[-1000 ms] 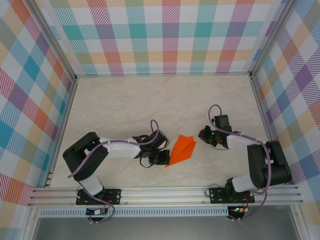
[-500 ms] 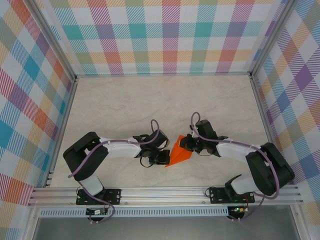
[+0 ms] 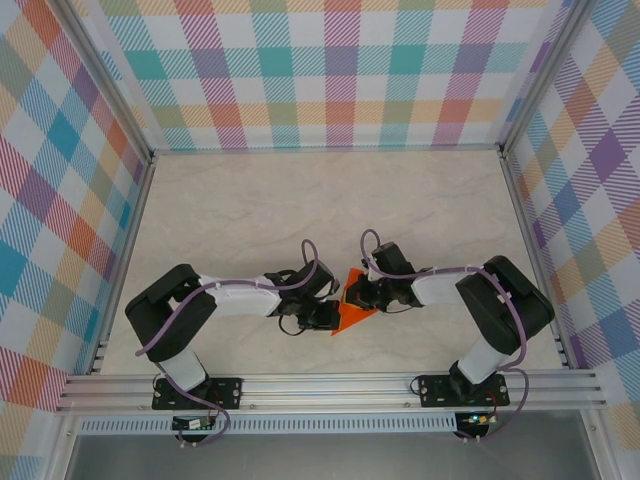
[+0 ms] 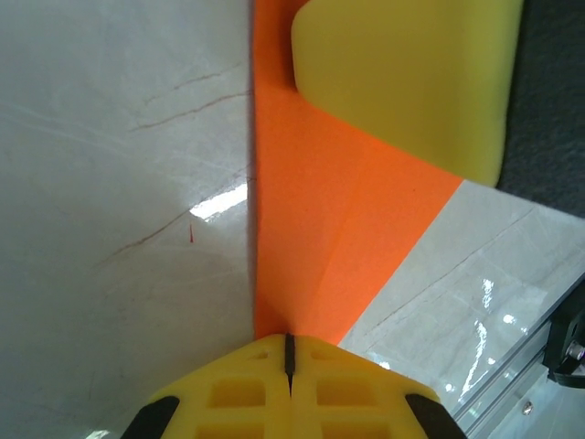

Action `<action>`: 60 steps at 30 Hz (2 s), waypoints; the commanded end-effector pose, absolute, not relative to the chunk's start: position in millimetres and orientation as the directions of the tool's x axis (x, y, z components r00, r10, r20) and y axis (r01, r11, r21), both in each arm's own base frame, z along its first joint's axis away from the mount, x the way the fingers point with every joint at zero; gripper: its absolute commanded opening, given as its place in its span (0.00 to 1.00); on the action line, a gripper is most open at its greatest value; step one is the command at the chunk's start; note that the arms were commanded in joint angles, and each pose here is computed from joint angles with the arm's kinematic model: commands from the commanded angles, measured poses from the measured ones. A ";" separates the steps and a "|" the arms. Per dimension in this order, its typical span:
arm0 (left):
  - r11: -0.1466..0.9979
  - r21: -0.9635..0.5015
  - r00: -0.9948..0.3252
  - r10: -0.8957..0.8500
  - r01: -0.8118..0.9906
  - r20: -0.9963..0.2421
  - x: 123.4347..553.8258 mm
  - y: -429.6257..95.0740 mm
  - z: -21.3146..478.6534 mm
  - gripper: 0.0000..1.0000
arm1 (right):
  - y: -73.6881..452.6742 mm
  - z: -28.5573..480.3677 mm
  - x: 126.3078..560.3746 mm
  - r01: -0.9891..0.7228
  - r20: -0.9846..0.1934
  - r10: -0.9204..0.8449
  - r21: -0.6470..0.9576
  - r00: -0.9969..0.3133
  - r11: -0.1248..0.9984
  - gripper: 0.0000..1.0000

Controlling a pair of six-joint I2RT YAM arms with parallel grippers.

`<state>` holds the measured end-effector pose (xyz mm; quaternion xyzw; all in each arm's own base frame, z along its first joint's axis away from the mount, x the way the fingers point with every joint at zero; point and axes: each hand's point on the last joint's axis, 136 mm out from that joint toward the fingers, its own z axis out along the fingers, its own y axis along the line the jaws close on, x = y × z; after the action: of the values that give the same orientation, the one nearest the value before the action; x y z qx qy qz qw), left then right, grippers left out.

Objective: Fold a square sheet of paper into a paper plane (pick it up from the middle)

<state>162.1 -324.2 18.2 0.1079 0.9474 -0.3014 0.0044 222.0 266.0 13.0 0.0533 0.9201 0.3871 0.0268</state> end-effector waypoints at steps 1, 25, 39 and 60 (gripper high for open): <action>0.800 -0.562 -0.965 0.260 0.210 0.010 135.9 -306.3 10.1 0.00 | 246.7 -16.9 214.1 0.150 0.038 0.159 0.609 -0.986 0.779 0.00; 0.827 -0.510 -0.968 0.158 0.237 -0.193 194.4 -300.9 68.7 0.21 | 262.2 56.3 242.4 0.075 -0.069 0.160 0.661 -0.985 0.747 0.14; 0.925 -0.369 -0.914 -0.074 0.086 -0.399 273.8 -251.7 97.5 0.77 | 196.7 65.3 238.4 0.298 -0.138 0.442 0.562 -0.886 0.772 0.63; 0.819 -0.564 -0.951 -0.250 -0.108 -0.180 285.8 -243.1 85.1 1.00 | 246.6 50.5 253.0 0.184 -0.082 0.337 0.706 -0.938 0.684 0.42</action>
<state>287.9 -237.8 85.7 -0.0882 0.9499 -0.2634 0.1436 252.6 239.6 48.5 0.1476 0.9198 0.3482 0.1047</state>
